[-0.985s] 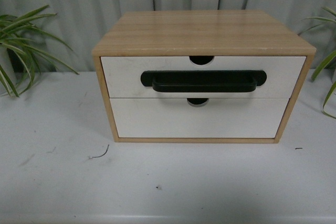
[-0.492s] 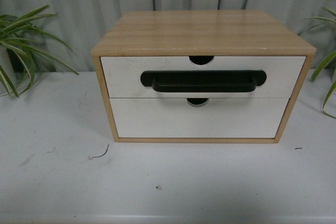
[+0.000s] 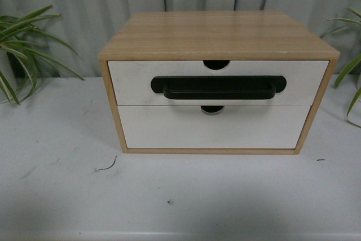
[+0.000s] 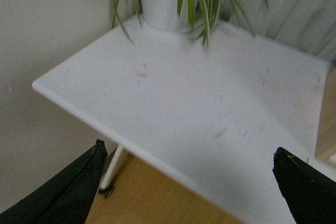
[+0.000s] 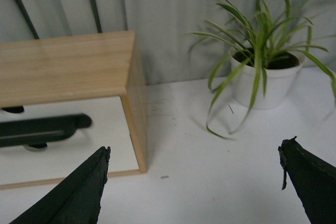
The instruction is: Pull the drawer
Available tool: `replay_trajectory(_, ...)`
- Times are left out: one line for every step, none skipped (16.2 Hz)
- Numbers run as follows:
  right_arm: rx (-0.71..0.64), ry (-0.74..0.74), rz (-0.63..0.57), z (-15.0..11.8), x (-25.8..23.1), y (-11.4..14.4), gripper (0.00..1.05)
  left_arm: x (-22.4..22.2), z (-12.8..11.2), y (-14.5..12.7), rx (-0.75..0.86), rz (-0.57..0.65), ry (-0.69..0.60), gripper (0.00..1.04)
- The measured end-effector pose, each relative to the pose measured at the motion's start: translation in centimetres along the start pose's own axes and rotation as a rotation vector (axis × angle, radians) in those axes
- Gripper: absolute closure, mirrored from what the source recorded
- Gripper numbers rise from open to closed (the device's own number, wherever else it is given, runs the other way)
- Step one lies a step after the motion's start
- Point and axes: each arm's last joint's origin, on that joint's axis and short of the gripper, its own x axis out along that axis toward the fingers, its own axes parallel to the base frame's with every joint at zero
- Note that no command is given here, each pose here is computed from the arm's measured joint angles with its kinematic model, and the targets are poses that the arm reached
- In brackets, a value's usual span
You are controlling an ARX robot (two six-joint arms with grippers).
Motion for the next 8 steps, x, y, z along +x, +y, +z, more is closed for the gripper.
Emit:
replay_trajectory(-0.006,-0.018,0.029,1.3,1.7,0.5,0.06,0.5,1.5,-0.7,-0.035,-0.042,-0.043,0.07)
replay_trajectory(-0.007,-0.018,0.058,2.4,3.5,1.0,0.06,1.8,3.2,-1.5,-0.058,-0.083,-0.065,0.07)
replay_trajectory(-0.011,-0.021,0.078,3.7,5.7,1.7,0.06,3.4,4.4,-2.4,-0.062,-0.105,-0.072,0.07)
replay_trajectory(-0.023,-0.022,0.107,4.9,8.1,2.7,0.06,5.2,5.5,-3.6,-0.059,-0.139,-0.073,0.07)
replay_trajectory(-0.034,-0.009,0.131,6.0,10.4,3.7,0.06,6.7,6.9,-5.0,-0.059,-0.181,-0.079,0.07)
replay_trajectory(-0.053,-0.011,0.152,7.1,12.6,4.8,0.06,8.1,8.3,-6.7,-0.052,-0.223,-0.086,0.07)
replay_trajectory(-0.067,-0.003,0.176,7.8,14.5,5.8,0.06,9.4,9.4,-8.3,-0.047,-0.266,-0.089,0.07)
replay_trajectory(-0.092,-0.012,0.192,8.3,15.7,6.7,0.06,10.5,9.9,-9.9,-0.031,-0.303,-0.081,0.07)
